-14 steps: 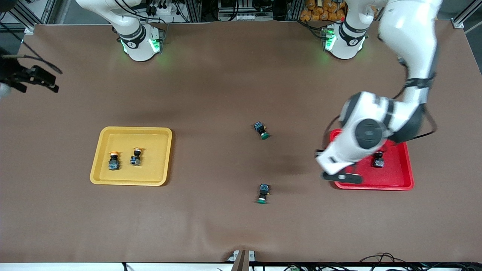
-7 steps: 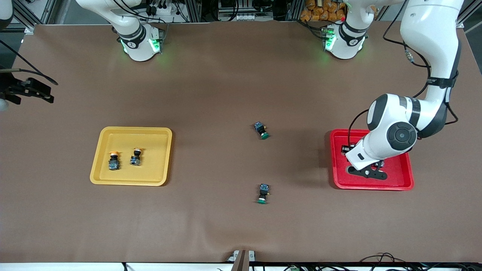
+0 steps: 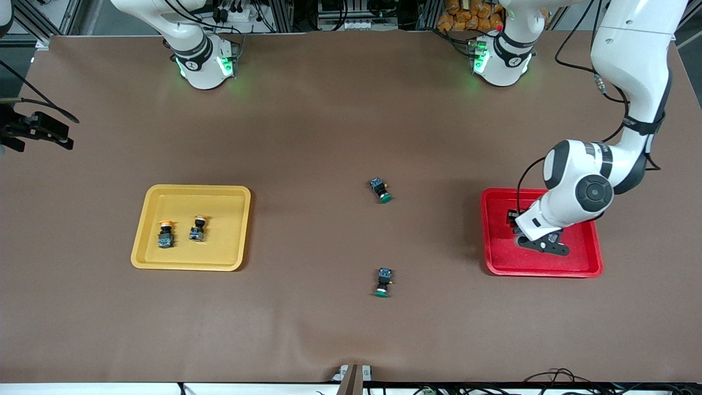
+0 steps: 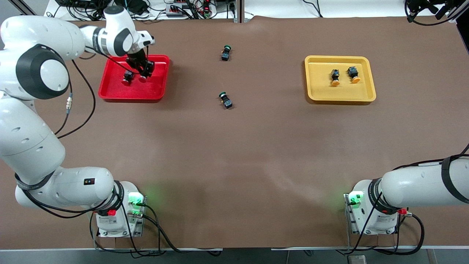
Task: Place red and yellow buttons in trays
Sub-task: 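Lower the red button into the red tray and open the left gripper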
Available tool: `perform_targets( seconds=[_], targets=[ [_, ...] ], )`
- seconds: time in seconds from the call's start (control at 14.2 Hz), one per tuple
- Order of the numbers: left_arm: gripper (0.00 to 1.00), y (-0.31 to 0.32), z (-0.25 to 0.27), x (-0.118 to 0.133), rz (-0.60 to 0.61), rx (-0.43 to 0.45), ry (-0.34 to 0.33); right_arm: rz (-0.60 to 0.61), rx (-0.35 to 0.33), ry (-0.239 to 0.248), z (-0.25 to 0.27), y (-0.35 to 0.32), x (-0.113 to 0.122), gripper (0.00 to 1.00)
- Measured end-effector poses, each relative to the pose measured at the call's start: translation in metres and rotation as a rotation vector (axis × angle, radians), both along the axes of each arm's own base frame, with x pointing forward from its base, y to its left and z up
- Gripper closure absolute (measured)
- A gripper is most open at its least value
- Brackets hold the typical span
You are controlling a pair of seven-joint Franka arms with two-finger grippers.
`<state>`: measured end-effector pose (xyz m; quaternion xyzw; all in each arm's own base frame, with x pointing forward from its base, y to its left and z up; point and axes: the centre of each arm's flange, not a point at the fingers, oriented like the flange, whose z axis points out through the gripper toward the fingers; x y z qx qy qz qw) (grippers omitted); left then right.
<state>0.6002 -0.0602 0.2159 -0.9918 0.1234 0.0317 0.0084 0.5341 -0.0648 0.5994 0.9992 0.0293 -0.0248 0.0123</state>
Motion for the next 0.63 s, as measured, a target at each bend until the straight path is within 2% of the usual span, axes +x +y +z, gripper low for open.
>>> perform_targets(
  seconds=[0.28, 0.35, 0.63],
  targets=[
    [0.56, 0.011, -0.016, -0.007, 0.003, 0.000, -0.012, 0.027, 0.000, -0.003, 0.003, 0.014, 0.001, 0.00],
    [0.51, 0.011, -0.015, -0.005, 0.003, 0.000, -0.018, 0.025, -0.001, -0.013, 0.008, 0.013, 0.002, 0.00],
    [0.11, 0.011, 0.019, 0.008, 0.004, 0.003, -0.082, 0.019, -0.005, -0.056, 0.033, 0.008, 0.002, 0.00]
  ],
)
